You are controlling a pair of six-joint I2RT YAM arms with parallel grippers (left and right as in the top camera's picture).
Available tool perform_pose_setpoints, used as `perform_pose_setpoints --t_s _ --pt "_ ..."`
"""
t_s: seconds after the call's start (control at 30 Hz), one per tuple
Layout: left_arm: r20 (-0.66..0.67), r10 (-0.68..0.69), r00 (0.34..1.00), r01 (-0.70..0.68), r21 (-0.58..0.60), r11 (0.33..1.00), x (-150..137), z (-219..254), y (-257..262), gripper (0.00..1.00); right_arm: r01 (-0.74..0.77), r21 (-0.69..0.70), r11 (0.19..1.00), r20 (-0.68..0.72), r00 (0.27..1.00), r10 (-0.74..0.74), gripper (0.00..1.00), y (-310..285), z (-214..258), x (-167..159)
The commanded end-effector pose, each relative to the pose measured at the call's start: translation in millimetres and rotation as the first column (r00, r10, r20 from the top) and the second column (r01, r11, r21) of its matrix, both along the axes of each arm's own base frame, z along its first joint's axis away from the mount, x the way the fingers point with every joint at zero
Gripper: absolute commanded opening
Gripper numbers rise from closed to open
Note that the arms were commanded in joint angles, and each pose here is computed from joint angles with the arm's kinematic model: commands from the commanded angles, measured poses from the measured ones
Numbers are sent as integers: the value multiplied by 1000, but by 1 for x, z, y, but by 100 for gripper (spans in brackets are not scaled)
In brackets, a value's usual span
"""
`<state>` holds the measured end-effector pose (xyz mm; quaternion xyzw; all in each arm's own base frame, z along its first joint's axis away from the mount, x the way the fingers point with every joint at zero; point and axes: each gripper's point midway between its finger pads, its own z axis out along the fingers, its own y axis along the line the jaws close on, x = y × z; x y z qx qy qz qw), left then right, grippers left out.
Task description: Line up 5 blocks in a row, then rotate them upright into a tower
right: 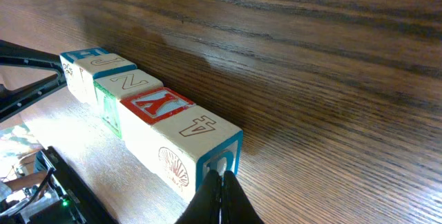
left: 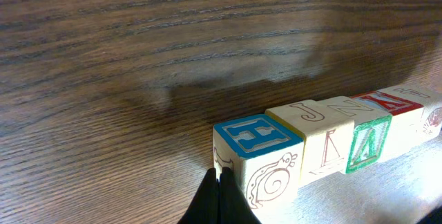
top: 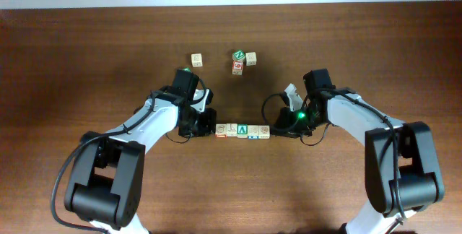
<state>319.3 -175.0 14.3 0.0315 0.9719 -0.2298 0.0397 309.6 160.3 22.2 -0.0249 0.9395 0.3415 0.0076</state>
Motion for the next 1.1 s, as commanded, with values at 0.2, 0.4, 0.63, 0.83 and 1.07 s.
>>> perform_pose_setpoints --t_s 0.2,0.4,0.63,0.83,1.07 --pt "-31 -14 999 13 -43 999 -8 -2 -10 0 -36 91 995 1 999 36 4 15 11 -5" --pt "-31 -14 999 13 -43 999 -8 -2 -10 0 -38 103 994 10 999 37 5 16 15 -5" --pt "-32 -14 999 13 -42 999 -8 -2 -10 0 -46 130 990 24 999 43 5 21 23 0" --pt "-32 -14 999 13 -42 999 -8 -2 -10 0 -86 137 987 43 996 81 5 34 28 -1" --pt "-31 -15 999 13 -42 999 -8 -2 -10 0 -131 138 982 53 991 125 4 50 38 -3"
